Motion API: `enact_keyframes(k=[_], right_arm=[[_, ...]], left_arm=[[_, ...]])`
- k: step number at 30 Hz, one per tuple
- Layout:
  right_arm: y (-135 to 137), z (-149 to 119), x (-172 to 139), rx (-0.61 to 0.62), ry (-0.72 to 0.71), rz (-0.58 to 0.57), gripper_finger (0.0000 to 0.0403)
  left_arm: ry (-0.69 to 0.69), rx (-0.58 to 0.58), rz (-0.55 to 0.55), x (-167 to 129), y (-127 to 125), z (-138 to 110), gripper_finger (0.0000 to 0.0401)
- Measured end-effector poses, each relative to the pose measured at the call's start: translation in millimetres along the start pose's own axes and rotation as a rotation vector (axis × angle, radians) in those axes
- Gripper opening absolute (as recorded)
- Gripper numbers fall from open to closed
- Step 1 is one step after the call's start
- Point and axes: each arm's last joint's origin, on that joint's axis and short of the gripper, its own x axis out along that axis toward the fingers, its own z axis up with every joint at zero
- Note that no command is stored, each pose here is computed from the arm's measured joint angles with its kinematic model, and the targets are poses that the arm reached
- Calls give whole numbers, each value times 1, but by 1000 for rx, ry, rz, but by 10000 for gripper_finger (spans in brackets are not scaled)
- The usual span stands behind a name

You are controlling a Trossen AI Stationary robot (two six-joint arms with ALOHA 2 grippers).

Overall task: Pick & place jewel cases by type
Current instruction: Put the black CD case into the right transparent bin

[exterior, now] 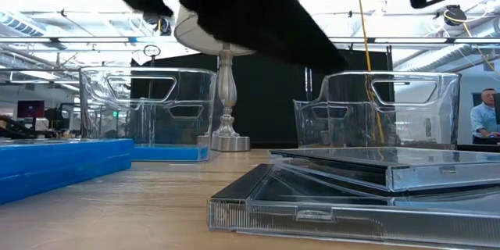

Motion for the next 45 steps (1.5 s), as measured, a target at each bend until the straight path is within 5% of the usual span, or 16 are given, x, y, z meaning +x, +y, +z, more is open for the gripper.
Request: enact_keyframes(k=[6,14,23,32,37,45], right_arm=[[4,-1,-3,210,13,-35,0],[8,-20,-9,215,153,-249,0],[8,-16,-9,207,119,-271,0],[22,25,3,264,262,-294,0],[32,32,4,477,364,-288,0],[56,-5,-3,872,428,-347,1]], left_arm=[[8,-57,28,9,16,-6,6],[54,-99,-31,13,29,-13,9],[80,-95,-45,15,21,-16,4],[110,-93,-14,32,15,-30,4],[117,-97,-19,31,15,-31,11],[133,-88,-24,30,12,-32,11]])
